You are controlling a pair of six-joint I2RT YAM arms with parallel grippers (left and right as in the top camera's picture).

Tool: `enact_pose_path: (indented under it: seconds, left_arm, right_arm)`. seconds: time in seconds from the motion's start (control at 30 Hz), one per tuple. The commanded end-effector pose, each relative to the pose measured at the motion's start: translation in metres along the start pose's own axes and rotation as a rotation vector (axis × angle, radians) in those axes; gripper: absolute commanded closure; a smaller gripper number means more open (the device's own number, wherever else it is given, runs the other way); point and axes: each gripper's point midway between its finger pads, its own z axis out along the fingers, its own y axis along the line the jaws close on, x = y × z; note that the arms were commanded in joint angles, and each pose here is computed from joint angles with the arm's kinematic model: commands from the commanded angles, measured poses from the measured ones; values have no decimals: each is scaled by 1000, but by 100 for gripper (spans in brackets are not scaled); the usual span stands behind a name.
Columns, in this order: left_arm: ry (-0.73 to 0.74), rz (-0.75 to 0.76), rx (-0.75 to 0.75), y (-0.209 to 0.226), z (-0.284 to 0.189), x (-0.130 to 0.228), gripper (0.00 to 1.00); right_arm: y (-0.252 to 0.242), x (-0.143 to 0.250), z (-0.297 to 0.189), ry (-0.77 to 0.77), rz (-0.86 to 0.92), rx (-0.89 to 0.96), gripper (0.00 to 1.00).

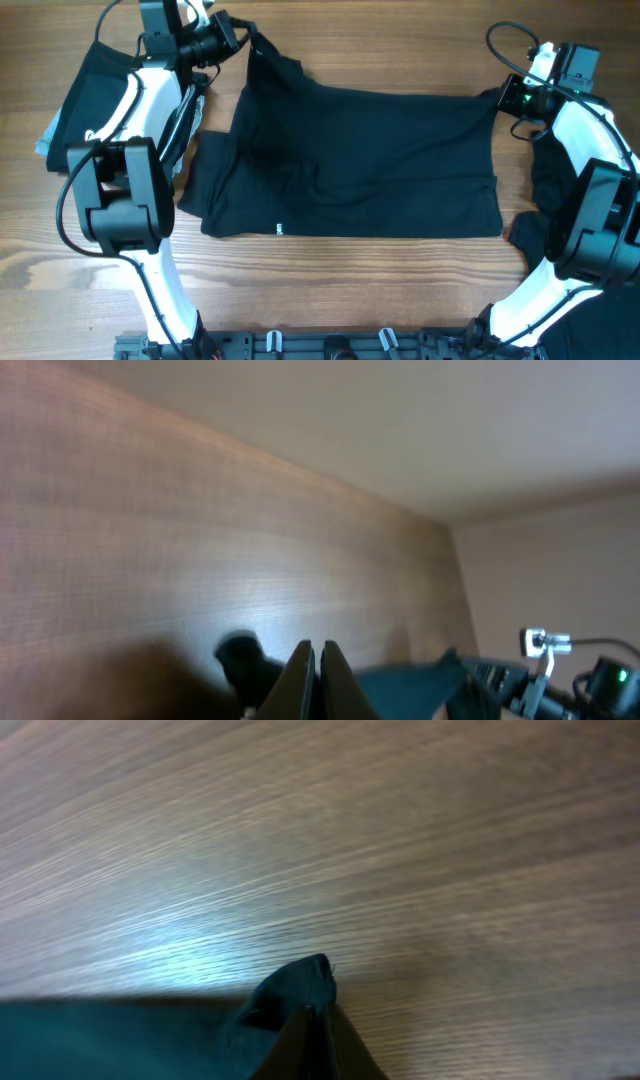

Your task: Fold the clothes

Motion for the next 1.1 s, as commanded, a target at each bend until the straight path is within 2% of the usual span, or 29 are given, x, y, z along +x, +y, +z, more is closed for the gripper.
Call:
enact_pose_path:
  seconds: [0.0,0.17,0.3,0.4,0.5,0.67,0.83,1.07]
  left_arm:
    - [25,116,35,-29,-19,-2,96]
    - [51,184,-84,-44,-51,7,96]
    - [125,198,-199,-48,-75,30,96]
    - [257,102,-258,-43,-90,68,96]
    - [348,15,-356,-27,-103,94,96]
    - [503,-87,-482,-13,-130,134,96]
    - [619,-146,-643,2,-161,161,96]
    - [685,-184,-819,17,-190,175,96]
  right_arm:
    - [29,-17,-27,-60,-114,-125,92]
    - [44,-31,-57,-117,-151,-147,90]
    - [35,-15,-65,-48,-37,-86,90]
    - [24,22,-65,102,98,-26,94]
    - [20,44,-68,187,137,2,93]
    - [-13,92,-86,369,208,230,92]
    - [-43,110,-104,426,234,438,89]
    - [-41,124,-111,493,235,444,88]
